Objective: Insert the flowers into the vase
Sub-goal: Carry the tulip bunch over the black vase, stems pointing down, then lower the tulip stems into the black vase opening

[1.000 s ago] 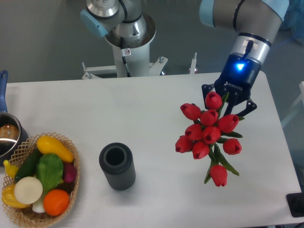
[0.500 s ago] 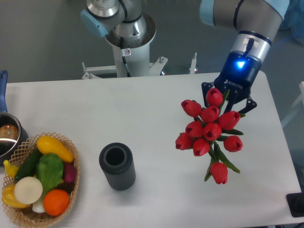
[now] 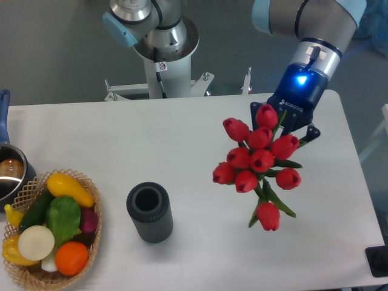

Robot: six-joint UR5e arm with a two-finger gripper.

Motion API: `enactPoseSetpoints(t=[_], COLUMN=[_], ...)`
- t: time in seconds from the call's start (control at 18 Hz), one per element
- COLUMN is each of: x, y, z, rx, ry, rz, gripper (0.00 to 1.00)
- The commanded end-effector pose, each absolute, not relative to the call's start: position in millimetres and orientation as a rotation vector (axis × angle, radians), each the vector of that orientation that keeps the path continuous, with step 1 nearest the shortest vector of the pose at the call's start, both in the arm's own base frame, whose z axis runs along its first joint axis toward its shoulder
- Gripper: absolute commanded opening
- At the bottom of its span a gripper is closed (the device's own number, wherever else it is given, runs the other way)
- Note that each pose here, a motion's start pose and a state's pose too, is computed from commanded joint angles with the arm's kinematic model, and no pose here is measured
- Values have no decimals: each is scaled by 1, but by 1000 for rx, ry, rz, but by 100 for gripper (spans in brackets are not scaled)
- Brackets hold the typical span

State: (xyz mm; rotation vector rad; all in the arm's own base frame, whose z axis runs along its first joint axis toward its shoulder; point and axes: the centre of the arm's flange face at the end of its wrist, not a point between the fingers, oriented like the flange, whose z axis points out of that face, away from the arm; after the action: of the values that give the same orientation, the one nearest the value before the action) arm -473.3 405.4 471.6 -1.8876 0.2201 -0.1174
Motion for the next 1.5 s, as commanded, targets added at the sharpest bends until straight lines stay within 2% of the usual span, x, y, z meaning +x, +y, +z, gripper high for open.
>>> enactPoseSetpoints(t=[0.33, 0.61, 1.0, 1.5], x=[-438, -412, -392, -385], y=[447, 480, 500, 504], z=[471, 454, 444, 427], rx=[-1768, -1714, -1640, -1550], ry=[309, 349, 382, 380], rz=[-233, -340, -415, -469], gripper=[21, 21, 21, 21])
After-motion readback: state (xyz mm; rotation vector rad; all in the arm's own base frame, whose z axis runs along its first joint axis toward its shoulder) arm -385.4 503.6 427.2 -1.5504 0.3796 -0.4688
